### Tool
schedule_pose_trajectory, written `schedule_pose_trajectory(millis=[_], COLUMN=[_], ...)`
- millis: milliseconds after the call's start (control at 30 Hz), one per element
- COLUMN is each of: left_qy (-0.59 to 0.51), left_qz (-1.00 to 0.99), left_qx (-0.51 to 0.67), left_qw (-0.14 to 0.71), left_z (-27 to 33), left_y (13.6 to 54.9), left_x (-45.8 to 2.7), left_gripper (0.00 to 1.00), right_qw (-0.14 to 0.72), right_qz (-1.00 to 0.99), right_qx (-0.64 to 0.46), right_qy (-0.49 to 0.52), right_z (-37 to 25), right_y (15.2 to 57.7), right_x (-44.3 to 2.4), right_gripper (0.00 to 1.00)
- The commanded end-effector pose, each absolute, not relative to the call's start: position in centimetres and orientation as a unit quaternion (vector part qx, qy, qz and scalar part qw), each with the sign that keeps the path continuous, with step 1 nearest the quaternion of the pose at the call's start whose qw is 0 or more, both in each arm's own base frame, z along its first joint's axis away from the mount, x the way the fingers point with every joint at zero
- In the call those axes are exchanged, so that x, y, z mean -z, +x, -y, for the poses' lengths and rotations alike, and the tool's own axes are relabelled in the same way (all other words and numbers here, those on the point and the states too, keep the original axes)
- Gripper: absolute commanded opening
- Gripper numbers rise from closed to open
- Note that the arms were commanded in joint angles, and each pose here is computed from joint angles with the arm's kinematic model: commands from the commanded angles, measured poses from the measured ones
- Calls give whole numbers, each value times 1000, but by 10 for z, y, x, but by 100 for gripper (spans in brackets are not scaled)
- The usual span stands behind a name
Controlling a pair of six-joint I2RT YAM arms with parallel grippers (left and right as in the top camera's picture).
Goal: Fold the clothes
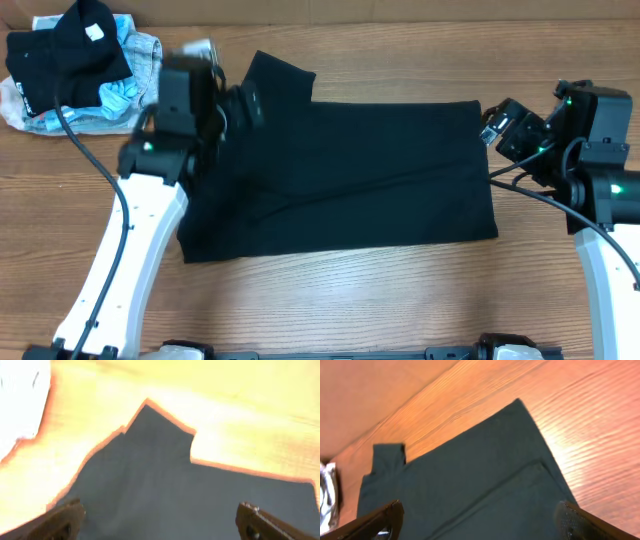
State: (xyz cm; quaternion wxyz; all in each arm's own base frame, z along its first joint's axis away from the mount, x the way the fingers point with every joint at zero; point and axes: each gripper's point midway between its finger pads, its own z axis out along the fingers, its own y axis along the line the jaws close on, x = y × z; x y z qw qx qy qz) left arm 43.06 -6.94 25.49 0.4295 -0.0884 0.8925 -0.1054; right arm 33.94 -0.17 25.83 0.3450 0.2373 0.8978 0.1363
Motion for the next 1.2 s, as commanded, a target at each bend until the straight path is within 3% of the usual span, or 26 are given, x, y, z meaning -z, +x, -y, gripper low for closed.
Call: schedule_pose_trajectory(millis=[0,67,467,800,1167], left_qy=[0,84,103,103,95], left_qz=[-886,-885,-892,-910,-923], left_qx=[82,84,29,27,13], left_qw=[456,451,440,400,373], left_z=[70,85,82,85,75], left_y=[468,491,600,618,619], left_x=[-261,-253,-166,-67,-15], left_gripper=[97,90,100,100,100], right_qw=[332,304,151,158,163], right_qz=[-909,-919,-952,-951,-950], right_qx=[-147,-143,-140,-141,-139], right_qy=[203,208,227,227,226], right_z=[-6,-6,-13,-12,-11], right_y=[346,347,350,361,363], right_x=[-252,-236,-151,-144,-145], right_gripper=[100,100,100,100,100])
